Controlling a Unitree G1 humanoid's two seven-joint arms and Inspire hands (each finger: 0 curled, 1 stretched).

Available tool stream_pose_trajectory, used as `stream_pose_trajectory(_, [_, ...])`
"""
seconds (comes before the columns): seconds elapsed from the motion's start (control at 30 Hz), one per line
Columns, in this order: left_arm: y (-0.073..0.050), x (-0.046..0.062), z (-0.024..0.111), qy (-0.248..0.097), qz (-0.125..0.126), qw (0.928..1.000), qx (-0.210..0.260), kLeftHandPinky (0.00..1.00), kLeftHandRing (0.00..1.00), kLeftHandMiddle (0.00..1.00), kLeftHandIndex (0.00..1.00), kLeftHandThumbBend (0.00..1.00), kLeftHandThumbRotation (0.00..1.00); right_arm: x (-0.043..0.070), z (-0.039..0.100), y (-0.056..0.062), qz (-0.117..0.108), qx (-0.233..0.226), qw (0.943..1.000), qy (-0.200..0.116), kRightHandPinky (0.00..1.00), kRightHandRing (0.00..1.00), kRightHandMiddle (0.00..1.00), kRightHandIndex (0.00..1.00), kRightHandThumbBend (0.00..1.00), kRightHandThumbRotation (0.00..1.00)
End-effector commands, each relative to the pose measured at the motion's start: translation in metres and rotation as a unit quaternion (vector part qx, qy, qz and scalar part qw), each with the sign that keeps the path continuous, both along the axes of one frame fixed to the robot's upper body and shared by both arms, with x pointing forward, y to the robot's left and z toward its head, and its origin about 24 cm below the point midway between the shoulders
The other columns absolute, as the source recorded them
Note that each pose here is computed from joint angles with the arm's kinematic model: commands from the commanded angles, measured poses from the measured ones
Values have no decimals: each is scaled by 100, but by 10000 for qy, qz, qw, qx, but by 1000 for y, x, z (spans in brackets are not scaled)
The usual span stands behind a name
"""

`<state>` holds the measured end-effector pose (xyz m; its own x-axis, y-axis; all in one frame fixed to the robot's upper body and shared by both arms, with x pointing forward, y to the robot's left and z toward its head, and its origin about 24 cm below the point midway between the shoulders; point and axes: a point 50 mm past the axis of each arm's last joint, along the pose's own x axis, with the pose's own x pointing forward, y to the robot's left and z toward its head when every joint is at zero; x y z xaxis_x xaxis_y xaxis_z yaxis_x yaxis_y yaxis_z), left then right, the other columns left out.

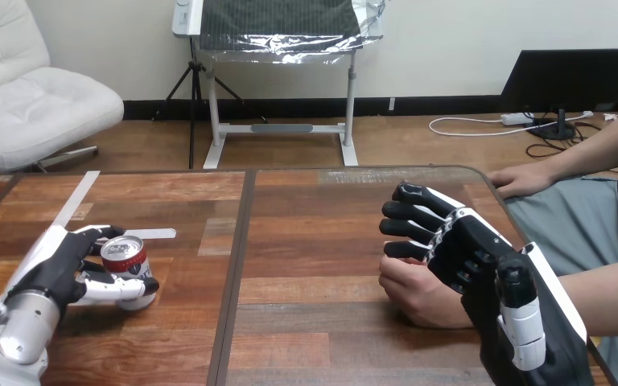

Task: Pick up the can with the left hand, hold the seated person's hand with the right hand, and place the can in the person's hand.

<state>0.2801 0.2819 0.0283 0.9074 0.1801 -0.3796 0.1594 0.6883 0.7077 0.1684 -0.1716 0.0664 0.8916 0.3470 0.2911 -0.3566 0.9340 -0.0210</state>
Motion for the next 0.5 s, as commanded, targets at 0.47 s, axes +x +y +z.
stream_pose_trajectory(0.47, [-8, 25, 32, -719, -169, 9964, 418, 44, 59, 67, 81, 73, 17, 10, 19, 1, 38, 31, 9986, -533, 74, 80, 82, 83, 93, 95])
